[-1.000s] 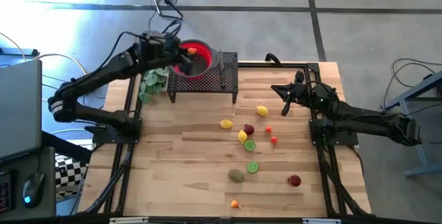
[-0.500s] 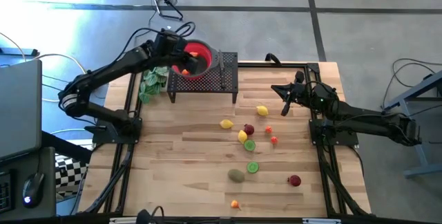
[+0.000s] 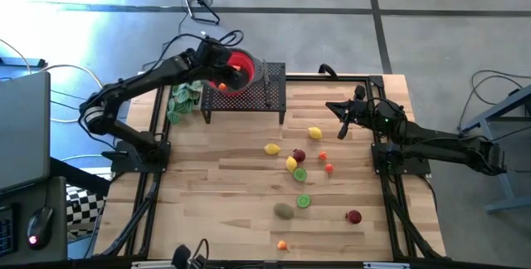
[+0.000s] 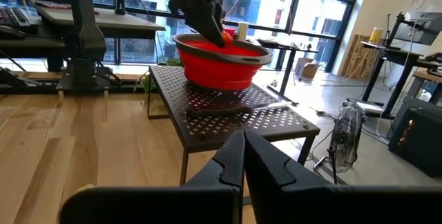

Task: Pick & Place Fruit
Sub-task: Put the orange pear into the red strainer bowl on the shelf

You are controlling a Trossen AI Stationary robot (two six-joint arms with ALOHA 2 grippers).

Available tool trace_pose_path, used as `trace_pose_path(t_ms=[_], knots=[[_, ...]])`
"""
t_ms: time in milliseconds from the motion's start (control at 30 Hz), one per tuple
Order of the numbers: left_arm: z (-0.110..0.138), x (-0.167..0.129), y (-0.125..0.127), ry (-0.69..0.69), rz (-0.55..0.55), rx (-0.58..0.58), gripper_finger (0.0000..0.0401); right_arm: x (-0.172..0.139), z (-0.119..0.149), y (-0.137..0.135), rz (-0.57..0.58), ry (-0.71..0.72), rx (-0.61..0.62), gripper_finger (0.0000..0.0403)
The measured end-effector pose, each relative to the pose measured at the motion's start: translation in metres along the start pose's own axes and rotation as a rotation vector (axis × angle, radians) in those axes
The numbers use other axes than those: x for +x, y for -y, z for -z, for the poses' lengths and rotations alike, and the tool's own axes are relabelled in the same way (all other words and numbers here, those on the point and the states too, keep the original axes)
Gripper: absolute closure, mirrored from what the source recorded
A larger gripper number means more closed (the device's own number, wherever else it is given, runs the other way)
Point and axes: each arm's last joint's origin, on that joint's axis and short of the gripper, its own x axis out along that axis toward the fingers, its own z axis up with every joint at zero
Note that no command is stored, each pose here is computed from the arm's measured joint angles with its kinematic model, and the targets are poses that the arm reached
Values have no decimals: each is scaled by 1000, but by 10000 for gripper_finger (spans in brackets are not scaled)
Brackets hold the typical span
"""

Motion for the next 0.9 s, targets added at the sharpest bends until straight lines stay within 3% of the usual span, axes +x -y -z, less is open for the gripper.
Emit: trace_pose_path(t_ms=[300, 900], knots=[[5, 20, -2, -27, -106, 8, 245, 0, 0, 0, 0, 0, -7, 399], [4, 21, -2, -24, -106, 8, 245, 0, 0, 0, 0, 0, -8, 399]])
